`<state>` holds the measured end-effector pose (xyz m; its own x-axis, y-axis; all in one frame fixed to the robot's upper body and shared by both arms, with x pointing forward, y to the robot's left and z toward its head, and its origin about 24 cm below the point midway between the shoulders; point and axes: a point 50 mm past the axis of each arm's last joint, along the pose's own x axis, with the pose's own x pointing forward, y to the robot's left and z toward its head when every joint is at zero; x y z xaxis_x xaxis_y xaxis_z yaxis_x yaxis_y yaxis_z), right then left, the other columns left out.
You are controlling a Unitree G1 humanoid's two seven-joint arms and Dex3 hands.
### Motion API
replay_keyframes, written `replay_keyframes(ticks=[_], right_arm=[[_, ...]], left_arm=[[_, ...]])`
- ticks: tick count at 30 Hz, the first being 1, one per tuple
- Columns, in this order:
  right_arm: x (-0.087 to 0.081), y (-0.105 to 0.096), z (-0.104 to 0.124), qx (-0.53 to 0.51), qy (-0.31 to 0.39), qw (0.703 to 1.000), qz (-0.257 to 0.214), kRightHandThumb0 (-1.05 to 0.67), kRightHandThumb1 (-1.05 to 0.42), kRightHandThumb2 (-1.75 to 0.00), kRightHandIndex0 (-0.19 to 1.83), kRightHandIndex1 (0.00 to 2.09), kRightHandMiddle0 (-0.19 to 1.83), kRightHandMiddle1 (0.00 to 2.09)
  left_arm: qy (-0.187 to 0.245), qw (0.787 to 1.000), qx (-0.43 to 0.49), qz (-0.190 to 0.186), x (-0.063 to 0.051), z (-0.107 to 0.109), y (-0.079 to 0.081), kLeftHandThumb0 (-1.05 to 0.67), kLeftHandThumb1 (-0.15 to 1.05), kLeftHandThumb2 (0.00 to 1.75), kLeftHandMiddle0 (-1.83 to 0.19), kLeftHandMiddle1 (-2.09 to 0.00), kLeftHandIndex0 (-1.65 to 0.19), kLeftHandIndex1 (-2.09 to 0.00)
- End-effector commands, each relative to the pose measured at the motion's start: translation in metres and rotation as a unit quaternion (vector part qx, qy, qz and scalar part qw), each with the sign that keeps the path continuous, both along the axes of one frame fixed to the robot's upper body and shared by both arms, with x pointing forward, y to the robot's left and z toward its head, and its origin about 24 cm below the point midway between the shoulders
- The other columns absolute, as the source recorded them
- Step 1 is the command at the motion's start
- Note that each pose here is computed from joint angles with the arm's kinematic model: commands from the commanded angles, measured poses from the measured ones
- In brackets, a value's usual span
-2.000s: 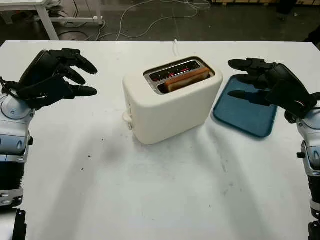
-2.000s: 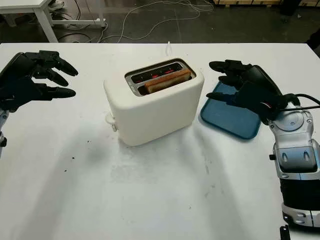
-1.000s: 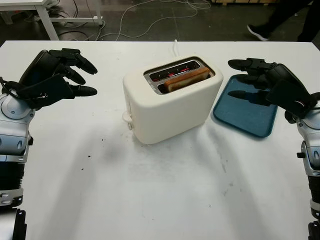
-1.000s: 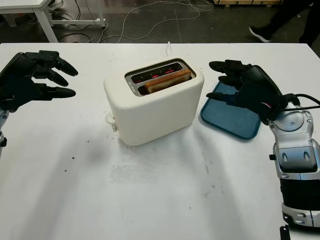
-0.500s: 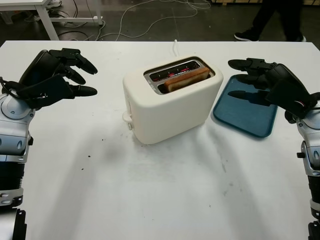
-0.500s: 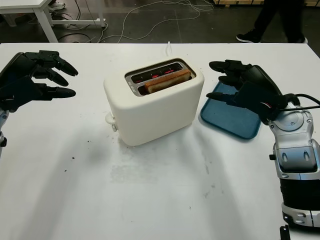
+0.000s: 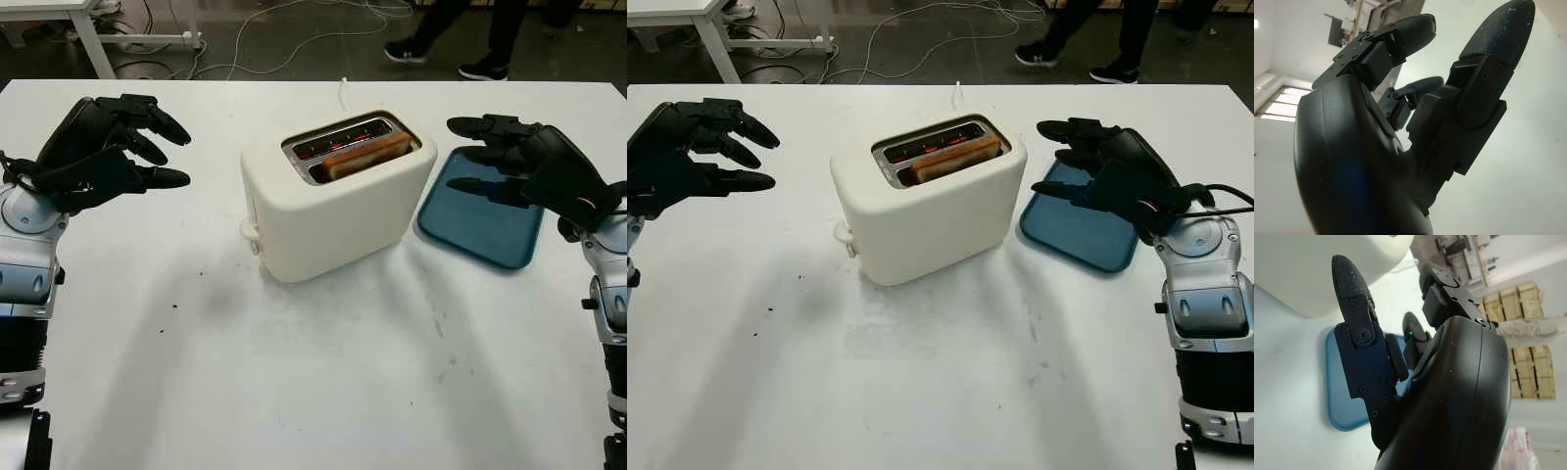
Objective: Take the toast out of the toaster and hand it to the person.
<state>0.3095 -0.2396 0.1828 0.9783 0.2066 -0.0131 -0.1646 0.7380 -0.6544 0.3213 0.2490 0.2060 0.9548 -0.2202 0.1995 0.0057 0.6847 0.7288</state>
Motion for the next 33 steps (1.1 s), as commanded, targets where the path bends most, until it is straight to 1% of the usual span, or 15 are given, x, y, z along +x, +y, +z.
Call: replay_keyframes(ticks=[1, 14, 33], right_arm=[[0.0007, 0.0035, 0.0031, 0.007, -0.007, 1.0, 0.009, -0.65, -0.89, 0.0, 0.49, 0.01, 0.44, 0.0], [0.0017, 0.0031, 0.0013, 0.003, -0.008, 1.0, 0.009, -0.66, -0.89, 0.0, 0.5, 0.02, 0.45, 0.01], [0.0019, 0.0029, 0.0023, 0.009, -0.009, 1.0, 0.013, -0.66, -0.89, 0.0, 0.49, 0.01, 0.44, 0.0]], left_arm=[[-0.007, 1.0, 0.001, 0.002, -0.0011, 0.0037, 0.002, -1.05, 0.71, 0.0, -0.74, -0.92, -0.7, -0.86], [-0.002, 1.0, -0.002, 0.004, -0.0015, 0.0021, 0.0026, -1.05, 0.7, 0.0, -0.74, -0.91, -0.7, -0.85], [-0.009, 1.0, 0.003, 0.001, -0.0008, 0.0042, 0.0012, -1.05, 0.71, 0.0, -0.76, -0.91, -0.71, -0.85]])
